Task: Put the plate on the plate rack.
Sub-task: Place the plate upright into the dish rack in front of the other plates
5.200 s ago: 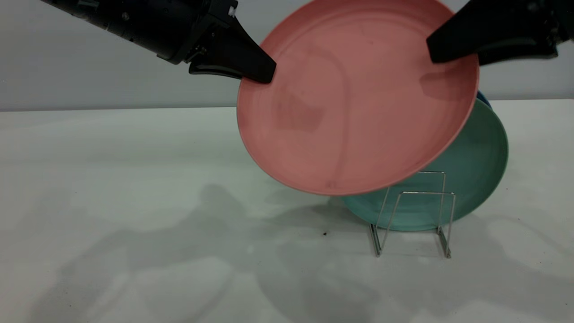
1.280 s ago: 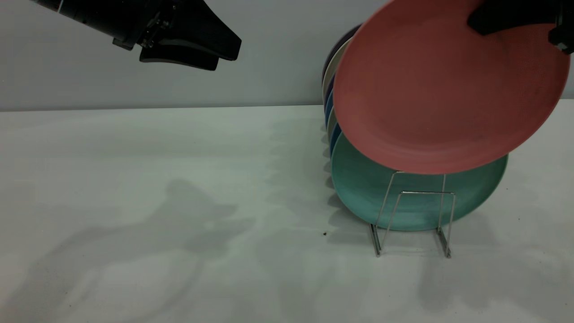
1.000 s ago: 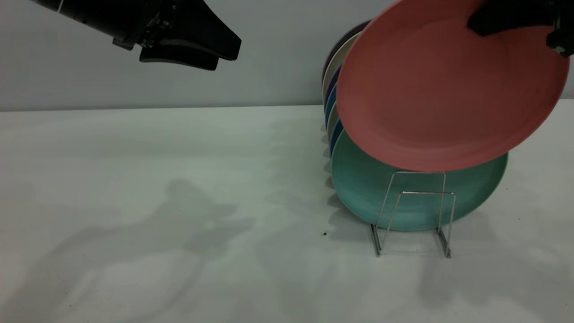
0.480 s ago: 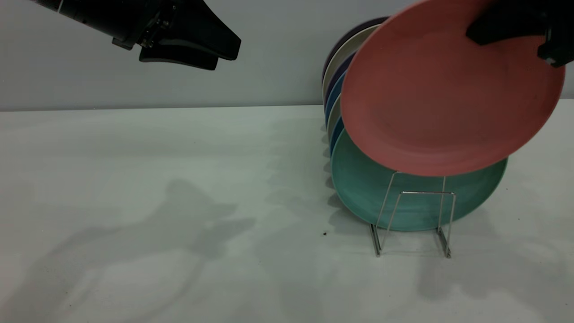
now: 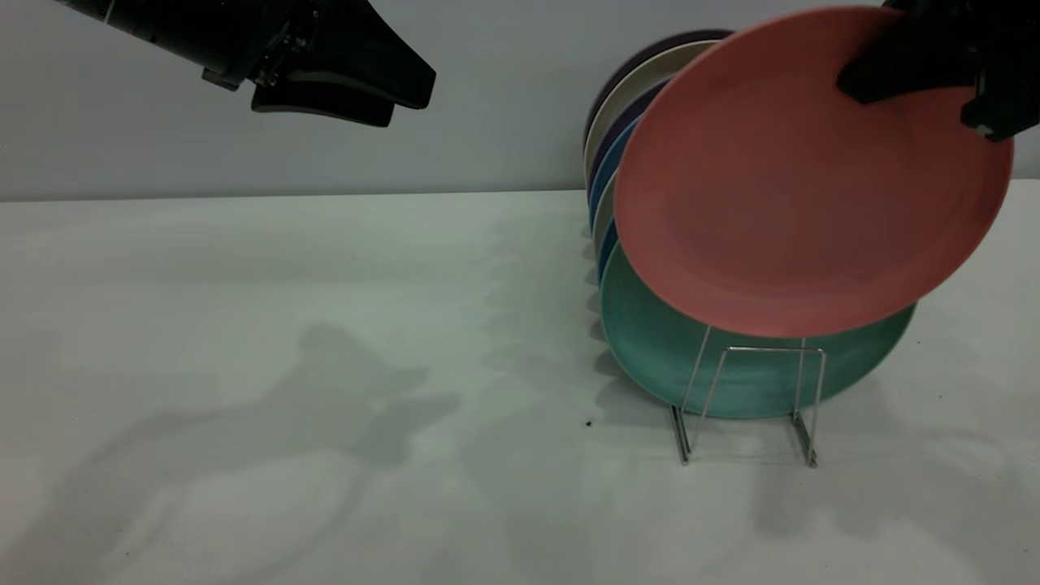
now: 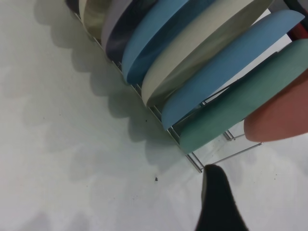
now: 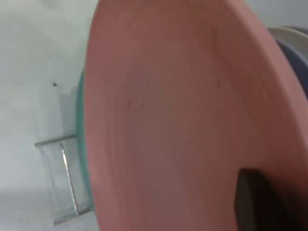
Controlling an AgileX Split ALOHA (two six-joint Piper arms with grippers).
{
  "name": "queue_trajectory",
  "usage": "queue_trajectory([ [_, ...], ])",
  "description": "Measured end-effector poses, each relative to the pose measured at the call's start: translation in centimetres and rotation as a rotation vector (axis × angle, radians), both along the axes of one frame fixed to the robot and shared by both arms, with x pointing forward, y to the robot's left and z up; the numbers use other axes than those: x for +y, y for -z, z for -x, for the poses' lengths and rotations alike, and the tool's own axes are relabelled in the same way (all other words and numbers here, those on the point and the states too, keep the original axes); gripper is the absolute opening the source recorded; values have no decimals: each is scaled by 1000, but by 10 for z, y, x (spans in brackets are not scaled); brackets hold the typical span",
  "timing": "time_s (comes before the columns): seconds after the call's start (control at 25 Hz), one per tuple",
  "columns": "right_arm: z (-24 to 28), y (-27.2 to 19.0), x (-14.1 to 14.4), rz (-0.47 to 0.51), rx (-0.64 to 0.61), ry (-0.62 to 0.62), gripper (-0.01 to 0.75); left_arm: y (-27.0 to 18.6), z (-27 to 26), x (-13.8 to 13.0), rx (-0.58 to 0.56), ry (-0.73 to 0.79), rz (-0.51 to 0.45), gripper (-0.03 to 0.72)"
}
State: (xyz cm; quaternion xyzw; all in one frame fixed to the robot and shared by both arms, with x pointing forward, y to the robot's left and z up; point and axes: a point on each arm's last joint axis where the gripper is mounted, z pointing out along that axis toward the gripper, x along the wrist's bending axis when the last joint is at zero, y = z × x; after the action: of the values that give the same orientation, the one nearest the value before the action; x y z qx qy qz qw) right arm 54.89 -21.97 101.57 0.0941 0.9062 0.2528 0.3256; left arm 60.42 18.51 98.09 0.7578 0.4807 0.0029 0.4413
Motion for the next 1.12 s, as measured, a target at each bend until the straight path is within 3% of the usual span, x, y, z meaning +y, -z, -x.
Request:
queue_trajectory([
  [1.12,-8,31,8,-42,116,-40,87,0,0,0,-3,-2,-3,483],
])
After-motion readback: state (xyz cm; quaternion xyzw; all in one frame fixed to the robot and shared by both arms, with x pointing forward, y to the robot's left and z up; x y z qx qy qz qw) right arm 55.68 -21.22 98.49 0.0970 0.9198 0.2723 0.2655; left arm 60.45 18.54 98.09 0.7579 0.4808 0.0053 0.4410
